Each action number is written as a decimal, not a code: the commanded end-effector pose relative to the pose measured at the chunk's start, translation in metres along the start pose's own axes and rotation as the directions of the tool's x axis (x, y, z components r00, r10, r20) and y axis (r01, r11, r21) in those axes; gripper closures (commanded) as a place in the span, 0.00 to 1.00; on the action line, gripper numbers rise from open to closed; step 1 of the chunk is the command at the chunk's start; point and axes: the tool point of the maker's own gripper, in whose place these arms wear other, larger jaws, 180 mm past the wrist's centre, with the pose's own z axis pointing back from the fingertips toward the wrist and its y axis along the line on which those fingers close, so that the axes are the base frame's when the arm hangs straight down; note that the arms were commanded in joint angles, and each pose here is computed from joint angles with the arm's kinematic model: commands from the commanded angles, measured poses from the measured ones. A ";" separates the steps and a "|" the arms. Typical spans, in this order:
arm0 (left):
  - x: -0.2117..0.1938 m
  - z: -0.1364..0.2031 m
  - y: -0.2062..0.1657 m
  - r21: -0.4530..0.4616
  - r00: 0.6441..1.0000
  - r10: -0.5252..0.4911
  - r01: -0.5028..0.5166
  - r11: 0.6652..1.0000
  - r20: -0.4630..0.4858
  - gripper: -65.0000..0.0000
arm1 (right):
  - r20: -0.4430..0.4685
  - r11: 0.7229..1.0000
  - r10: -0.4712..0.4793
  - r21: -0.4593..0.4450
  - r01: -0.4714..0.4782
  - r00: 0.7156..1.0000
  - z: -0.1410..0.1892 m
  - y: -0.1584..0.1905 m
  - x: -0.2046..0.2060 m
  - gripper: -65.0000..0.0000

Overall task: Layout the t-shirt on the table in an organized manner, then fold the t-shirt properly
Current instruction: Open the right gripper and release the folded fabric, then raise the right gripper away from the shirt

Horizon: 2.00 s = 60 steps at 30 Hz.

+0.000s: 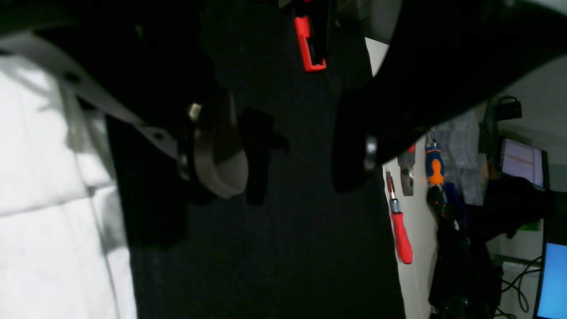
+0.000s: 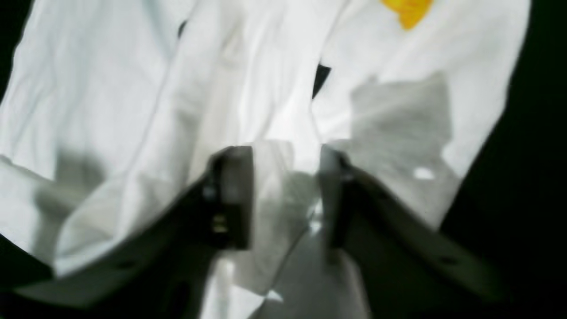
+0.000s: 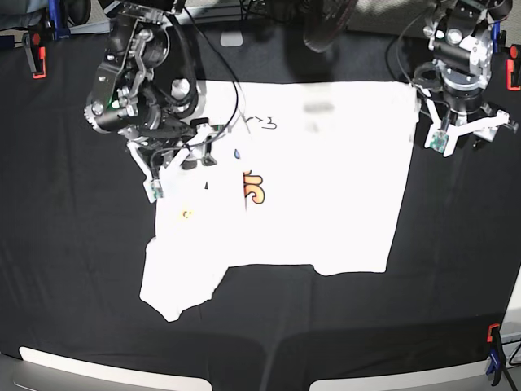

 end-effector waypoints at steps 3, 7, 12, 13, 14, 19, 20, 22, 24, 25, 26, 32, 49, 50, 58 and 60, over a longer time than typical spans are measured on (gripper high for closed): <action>0.015 0.002 0.013 0.046 0.998 0.006 -0.009 0.999 0.070 0.51 | 0.031 1.000 0.011 -0.004 -0.011 0.999 0.002 0.000 0.010 1.00; 0.017 0.002 0.013 0.044 0.997 0.003 -0.007 0.999 0.083 0.51 | 0.048 0.999 0.031 0.028 -0.032 0.998 0.003 0.006 0.014 1.00; 0.017 0.002 0.013 0.044 0.997 0.004 -0.007 0.999 0.083 0.51 | 0.084 0.997 0.052 0.051 -0.057 0.995 0.008 0.012 0.024 1.00; 0.017 0.002 0.013 0.044 0.997 0.004 -0.007 0.999 0.083 0.51 | 0.089 0.997 0.061 0.042 -0.065 0.994 0.010 0.011 0.027 1.00; 0.017 0.002 0.013 0.044 0.997 0.004 -0.007 0.999 0.083 0.51 | 0.095 0.997 0.067 0.037 -0.070 0.993 0.012 0.011 0.029 1.00; 0.017 0.002 0.013 0.044 0.997 0.004 -0.007 0.999 0.082 0.51 | 0.131 0.996 0.088 0.007 -0.089 0.988 0.014 0.006 0.037 0.67; 0.017 0.002 0.013 0.044 0.997 0.004 -0.007 0.999 0.081 0.51 | 0.135 0.995 0.096 -0.007 -0.096 0.986 0.014 0.003 0.038 0.61; 0.017 0.002 0.013 0.043 0.997 0.004 -0.008 0.999 0.081 0.51 | 0.133 0.993 0.113 -0.036 -0.109 0.985 0.014 -0.002 0.038 0.54; 0.017 0.002 0.013 0.043 0.997 0.004 -0.008 0.999 0.078 0.51 | 0.134 0.991 0.128 -0.054 -0.121 0.983 0.016 -0.008 0.039 0.54; 0.017 0.002 0.013 0.043 0.997 0.004 -0.008 0.999 0.078 0.51 | 0.131 0.991 0.130 -0.057 -0.123 0.983 0.016 -0.010 0.038 0.54; 0.017 0.002 0.013 0.043 0.997 0.004 -0.008 0.999 0.078 0.51 | 0.124 0.991 0.129 -0.056 -0.123 0.984 0.014 -0.012 0.036 0.54; 0.017 0.002 0.013 0.043 0.997 0.004 -0.008 0.999 0.078 0.51 | 0.051 0.998 0.057 -0.004 -0.057 0.997 -0.009 -0.017 0.004 0.54; 0.017 0.002 0.013 0.043 0.997 0.004 -0.008 0.999 0.078 0.51 | 0.045 0.991 -0.013 0.132 0.007 0.999 -0.012 0.006 0.006 0.99; 0.017 0.002 0.013 0.043 0.997 0.004 -0.008 0.999 0.078 0.51 | 0.039 0.992 -0.008 0.125 0.003 0.999 -0.012 0.005 0.005 1.00; 0.017 0.002 0.013 0.043 0.997 0.004 -0.008 0.999 0.078 0.51 | 0.040 0.997 0.070 -0.039 -0.068 0.997 0.010 -0.030 0.016 1.00; 0.017 0.002 0.013 0.043 0.997 0.004 -0.008 0.999 0.078 0.51 | 0.070 0.993 0.071 -0.097 -0.064 0.995 0.026 -0.046 0.025 1.00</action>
